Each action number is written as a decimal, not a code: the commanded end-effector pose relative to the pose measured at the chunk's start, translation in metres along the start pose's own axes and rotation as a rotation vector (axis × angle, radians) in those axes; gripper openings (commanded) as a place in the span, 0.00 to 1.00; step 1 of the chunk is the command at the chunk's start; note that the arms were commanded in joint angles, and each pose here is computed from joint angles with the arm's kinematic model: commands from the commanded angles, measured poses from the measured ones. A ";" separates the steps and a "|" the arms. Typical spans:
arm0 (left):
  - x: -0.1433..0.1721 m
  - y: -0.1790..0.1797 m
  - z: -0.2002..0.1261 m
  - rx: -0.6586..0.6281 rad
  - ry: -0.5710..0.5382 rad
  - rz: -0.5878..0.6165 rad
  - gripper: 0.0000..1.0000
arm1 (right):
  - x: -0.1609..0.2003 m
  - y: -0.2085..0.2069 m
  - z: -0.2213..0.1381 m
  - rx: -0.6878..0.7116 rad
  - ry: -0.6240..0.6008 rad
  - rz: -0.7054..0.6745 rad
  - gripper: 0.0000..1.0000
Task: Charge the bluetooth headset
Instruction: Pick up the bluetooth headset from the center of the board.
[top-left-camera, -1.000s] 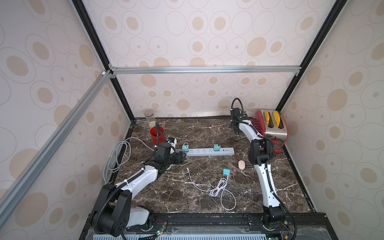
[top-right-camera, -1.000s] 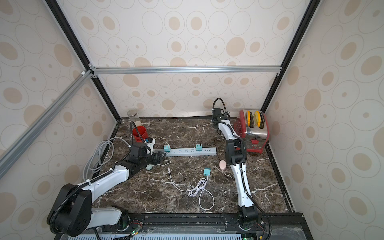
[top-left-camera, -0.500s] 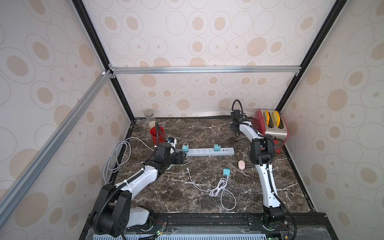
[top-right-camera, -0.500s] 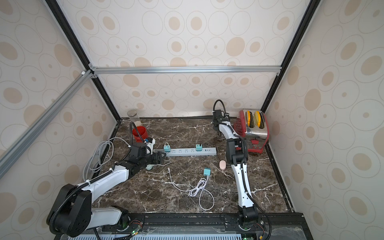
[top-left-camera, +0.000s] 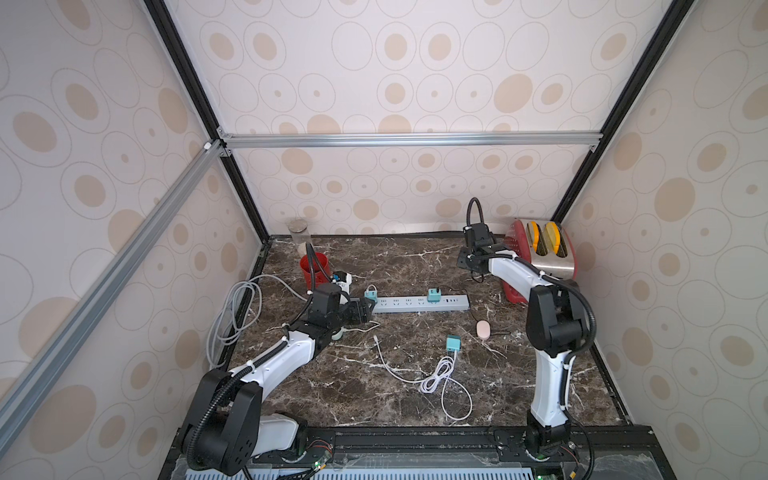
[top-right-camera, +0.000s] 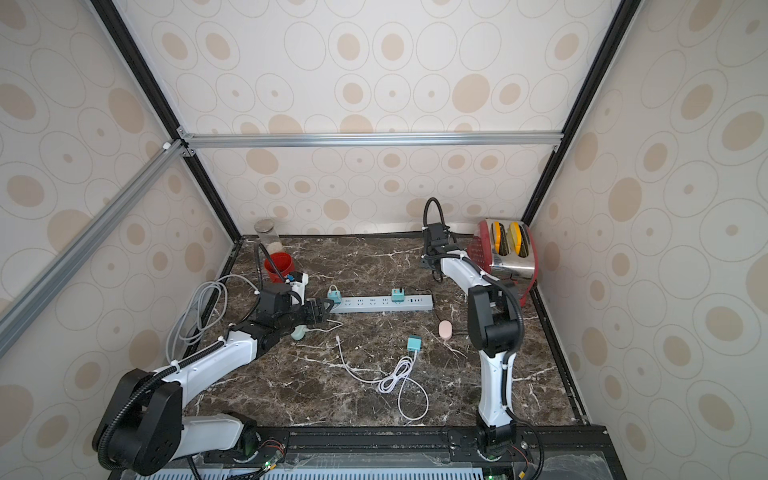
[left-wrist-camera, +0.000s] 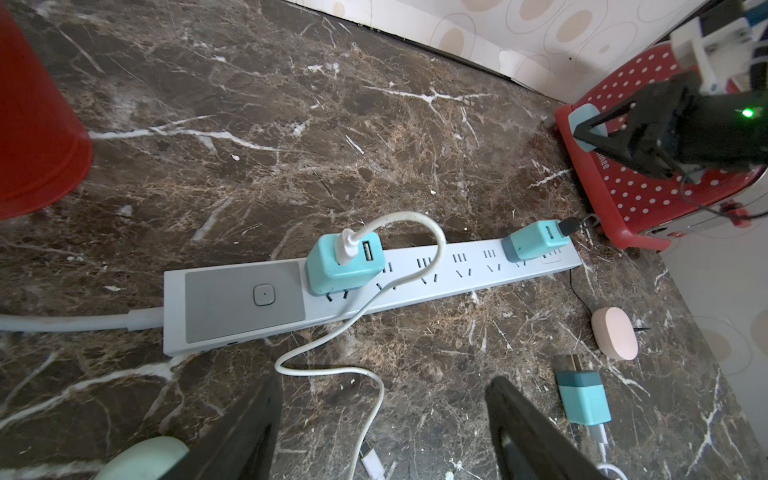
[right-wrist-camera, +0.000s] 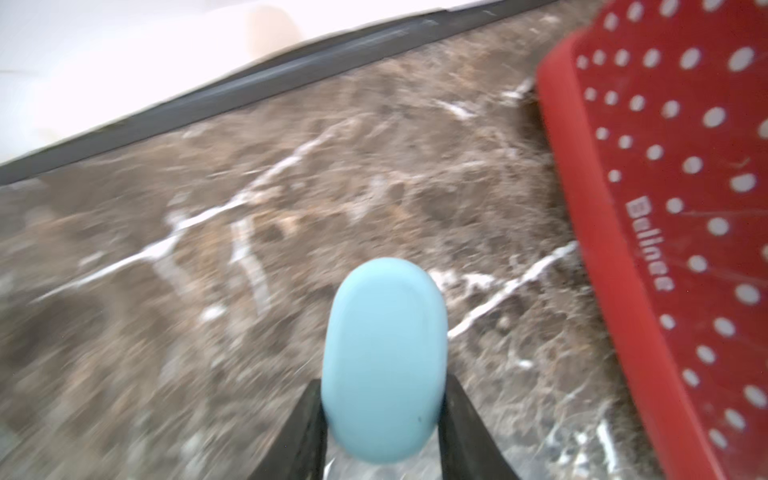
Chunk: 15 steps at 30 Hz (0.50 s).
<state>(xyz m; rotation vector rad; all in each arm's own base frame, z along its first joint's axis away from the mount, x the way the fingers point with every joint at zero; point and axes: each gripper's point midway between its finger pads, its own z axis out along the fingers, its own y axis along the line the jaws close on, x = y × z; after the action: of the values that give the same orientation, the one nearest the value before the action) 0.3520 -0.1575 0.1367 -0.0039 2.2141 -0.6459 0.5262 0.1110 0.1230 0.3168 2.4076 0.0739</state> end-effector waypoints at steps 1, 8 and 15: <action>-0.046 -0.022 -0.010 0.063 -0.123 -0.093 0.82 | 0.006 0.043 -0.044 -0.253 -0.029 -0.054 0.35; -0.085 -0.062 -0.007 0.333 -0.199 -0.487 0.83 | 0.034 0.087 -0.127 -0.603 -0.023 -0.165 0.35; -0.105 -0.123 -0.012 0.513 -0.192 -0.506 0.75 | 0.051 0.120 -0.179 -0.790 -0.013 -0.232 0.34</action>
<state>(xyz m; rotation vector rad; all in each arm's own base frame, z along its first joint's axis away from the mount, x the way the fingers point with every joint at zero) 0.3905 -0.2126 0.2072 -0.4338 1.9660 -1.2512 0.4137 0.2252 0.2264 -0.2077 2.2309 0.7669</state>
